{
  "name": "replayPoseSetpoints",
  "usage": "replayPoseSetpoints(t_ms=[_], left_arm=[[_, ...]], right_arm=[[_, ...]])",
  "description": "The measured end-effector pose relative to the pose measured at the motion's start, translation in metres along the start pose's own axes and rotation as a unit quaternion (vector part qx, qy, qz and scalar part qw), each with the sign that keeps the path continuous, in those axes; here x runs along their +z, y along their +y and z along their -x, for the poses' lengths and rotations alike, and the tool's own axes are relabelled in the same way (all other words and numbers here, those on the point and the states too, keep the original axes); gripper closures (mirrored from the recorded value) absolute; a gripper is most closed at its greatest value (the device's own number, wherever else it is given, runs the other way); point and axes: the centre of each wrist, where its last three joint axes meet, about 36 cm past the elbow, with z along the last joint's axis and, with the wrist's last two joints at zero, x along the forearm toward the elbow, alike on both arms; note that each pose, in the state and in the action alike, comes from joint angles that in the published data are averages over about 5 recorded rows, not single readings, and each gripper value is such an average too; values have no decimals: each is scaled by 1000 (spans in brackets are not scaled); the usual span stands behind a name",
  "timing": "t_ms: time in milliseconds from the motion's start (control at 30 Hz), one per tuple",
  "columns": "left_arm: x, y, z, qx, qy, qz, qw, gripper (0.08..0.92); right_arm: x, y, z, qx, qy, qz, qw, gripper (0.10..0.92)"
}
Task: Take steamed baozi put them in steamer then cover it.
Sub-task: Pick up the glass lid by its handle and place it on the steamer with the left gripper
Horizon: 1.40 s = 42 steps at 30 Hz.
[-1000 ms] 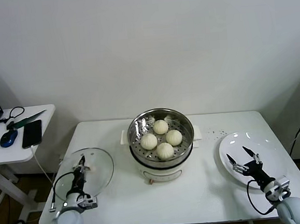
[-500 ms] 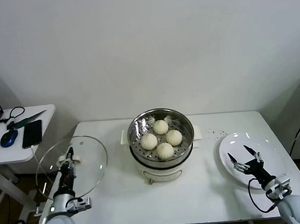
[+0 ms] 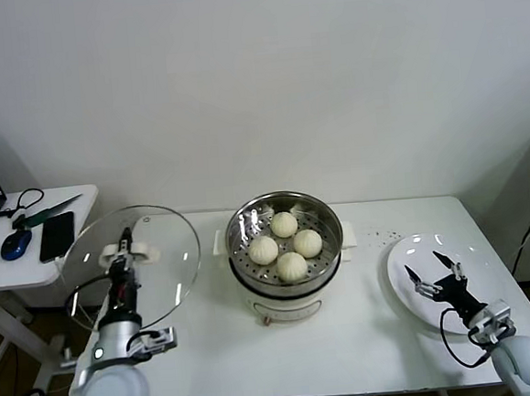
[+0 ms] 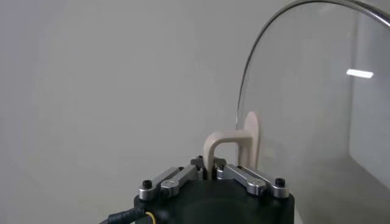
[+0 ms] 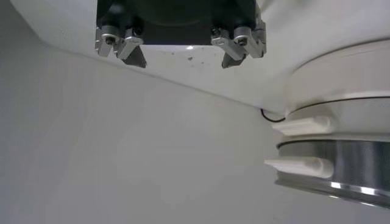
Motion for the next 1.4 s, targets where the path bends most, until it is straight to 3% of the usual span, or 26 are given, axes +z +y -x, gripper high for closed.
replayPoseSetpoints(t_ms=[467,867,1400], left_arm=[[-113,26,24,30,-33,-28,999,847],[-215,33,36,51,-79,-51,994,847],[-278,26,45,77,-100,-43,991,847]], right_arm=[[1,-9,3,11,1,-8,1000,200],[4,-12,-4,18,1,-12,1000,200],[7,-10,-8,22,2,-16,1000,200]])
